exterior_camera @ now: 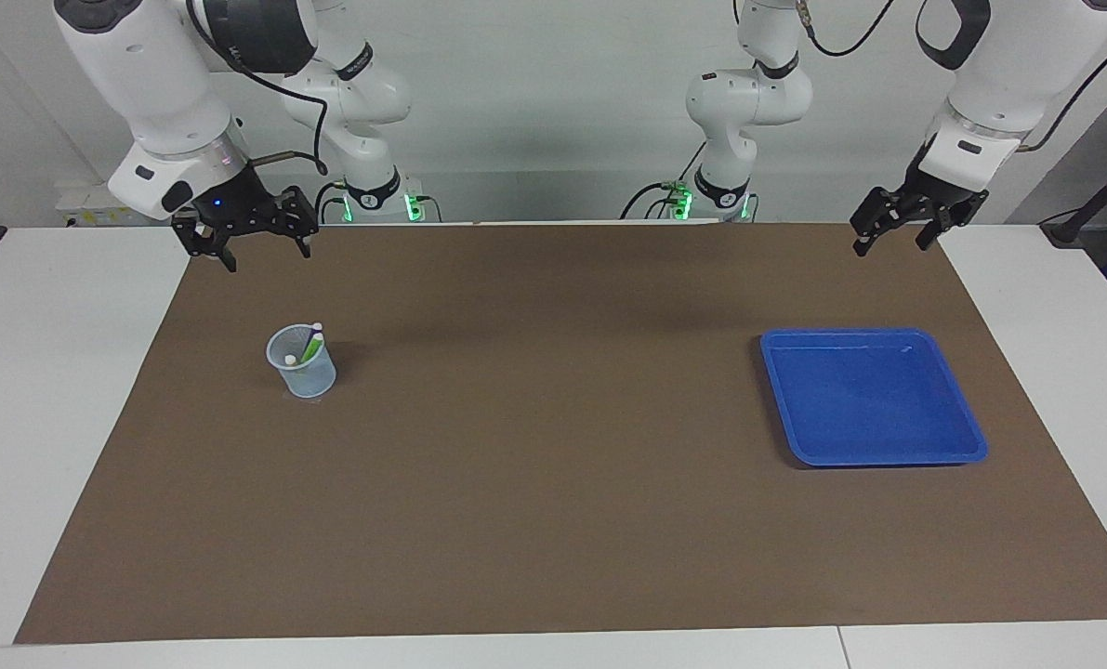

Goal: Right arm passes pens to left for tray arrangement

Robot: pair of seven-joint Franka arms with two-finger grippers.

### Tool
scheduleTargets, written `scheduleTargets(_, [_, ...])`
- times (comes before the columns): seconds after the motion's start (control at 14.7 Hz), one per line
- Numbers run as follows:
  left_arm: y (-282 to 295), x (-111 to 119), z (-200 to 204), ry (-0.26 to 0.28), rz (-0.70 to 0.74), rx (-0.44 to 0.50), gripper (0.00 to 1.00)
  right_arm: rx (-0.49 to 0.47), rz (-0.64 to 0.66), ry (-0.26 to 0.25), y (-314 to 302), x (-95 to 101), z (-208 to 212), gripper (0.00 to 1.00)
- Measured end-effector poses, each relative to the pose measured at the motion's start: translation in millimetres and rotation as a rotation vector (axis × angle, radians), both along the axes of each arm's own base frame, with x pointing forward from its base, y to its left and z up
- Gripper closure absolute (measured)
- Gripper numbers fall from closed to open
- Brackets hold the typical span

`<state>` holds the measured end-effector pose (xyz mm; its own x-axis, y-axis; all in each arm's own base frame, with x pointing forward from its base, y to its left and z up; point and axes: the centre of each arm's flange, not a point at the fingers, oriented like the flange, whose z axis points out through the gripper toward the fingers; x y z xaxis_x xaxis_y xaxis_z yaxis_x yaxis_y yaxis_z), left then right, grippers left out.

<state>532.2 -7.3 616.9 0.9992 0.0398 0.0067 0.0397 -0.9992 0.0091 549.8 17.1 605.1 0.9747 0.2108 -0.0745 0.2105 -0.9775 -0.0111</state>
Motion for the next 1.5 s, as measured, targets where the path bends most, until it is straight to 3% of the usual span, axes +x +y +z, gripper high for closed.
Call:
scheduleTargets(1.02, [1.4, 0.2, 1.0, -0.003, 0.003, 0.0, 0.0, 0.0, -0.042, 0.0, -20.9, 0.2, 0.0, 0.0])
scheduleTargets(1.29, [1.0, 0.3, 1.8, -0.005, 0.002, 0.0, 0.0, 0.001, -0.039, -0.04, -24.2, 5.4, -0.4, 0.0])
scheduleTargets(1.5, [0.7, -0.3, 4.6, -0.011, 0.001, 0.0, 0.0, 0.003, 0.035, -0.076, -37.1, 13.3, -16.4, 0.0])
